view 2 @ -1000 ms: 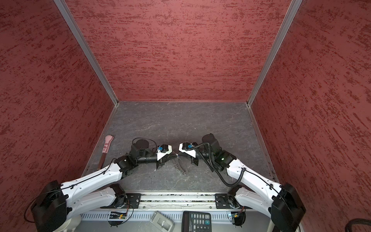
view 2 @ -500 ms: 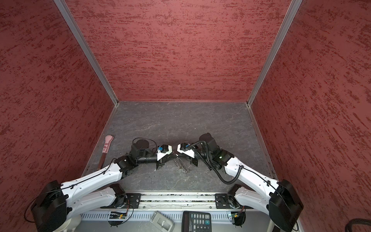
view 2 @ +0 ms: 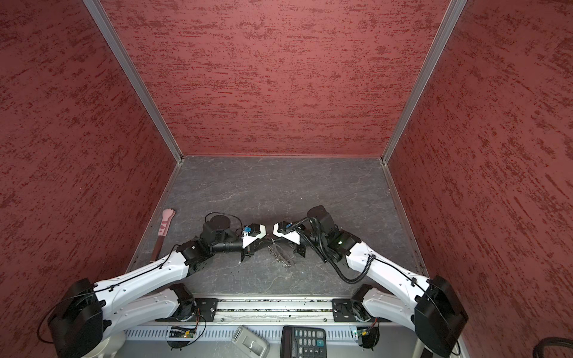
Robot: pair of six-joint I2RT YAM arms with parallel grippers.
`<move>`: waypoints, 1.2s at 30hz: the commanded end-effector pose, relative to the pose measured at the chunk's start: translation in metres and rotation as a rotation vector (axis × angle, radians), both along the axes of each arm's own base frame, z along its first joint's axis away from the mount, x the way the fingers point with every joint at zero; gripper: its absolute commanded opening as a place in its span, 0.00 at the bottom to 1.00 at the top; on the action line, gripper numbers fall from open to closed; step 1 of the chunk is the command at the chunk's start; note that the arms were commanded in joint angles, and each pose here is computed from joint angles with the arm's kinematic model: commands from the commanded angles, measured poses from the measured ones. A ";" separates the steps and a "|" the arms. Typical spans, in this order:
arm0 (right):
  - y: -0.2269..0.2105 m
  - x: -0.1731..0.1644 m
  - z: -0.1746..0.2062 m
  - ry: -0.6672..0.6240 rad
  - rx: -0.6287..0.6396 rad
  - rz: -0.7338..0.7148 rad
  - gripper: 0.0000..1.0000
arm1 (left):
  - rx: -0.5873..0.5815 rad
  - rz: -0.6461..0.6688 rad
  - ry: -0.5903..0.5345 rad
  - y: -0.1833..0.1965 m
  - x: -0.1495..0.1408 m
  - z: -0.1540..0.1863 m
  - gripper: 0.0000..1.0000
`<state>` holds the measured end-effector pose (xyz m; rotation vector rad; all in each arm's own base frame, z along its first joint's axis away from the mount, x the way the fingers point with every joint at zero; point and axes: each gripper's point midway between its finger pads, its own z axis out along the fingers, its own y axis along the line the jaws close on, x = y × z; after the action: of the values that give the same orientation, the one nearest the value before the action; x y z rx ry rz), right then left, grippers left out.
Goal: Attach keys to a key ring
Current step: Insert the key into the keyring.
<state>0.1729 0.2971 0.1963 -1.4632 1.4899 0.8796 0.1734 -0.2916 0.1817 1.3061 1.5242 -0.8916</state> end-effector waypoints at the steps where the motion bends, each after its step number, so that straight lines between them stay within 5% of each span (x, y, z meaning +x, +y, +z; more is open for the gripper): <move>1: 0.005 -0.007 0.026 -0.046 0.090 0.038 0.00 | -0.066 0.007 -0.072 -0.001 0.004 0.020 0.09; 9: 0.003 -0.021 0.054 -0.085 0.301 0.093 0.00 | -0.117 -0.020 -0.071 0.002 -0.003 0.030 0.20; 22: -0.003 -0.012 0.062 -0.101 0.450 -0.011 0.00 | -0.136 0.022 -0.081 0.005 0.003 0.035 0.18; 32: -0.006 0.011 0.042 -0.131 0.365 -0.167 0.00 | -0.110 0.081 -0.088 0.008 0.014 0.031 0.13; 36: -0.004 0.007 0.030 -0.150 0.268 -0.127 0.00 | -0.134 0.145 -0.107 0.016 0.022 0.040 0.21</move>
<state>0.1789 0.2915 0.2152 -1.1520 1.3169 0.8999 0.1866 -0.2829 0.2126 1.1767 1.4343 -0.8439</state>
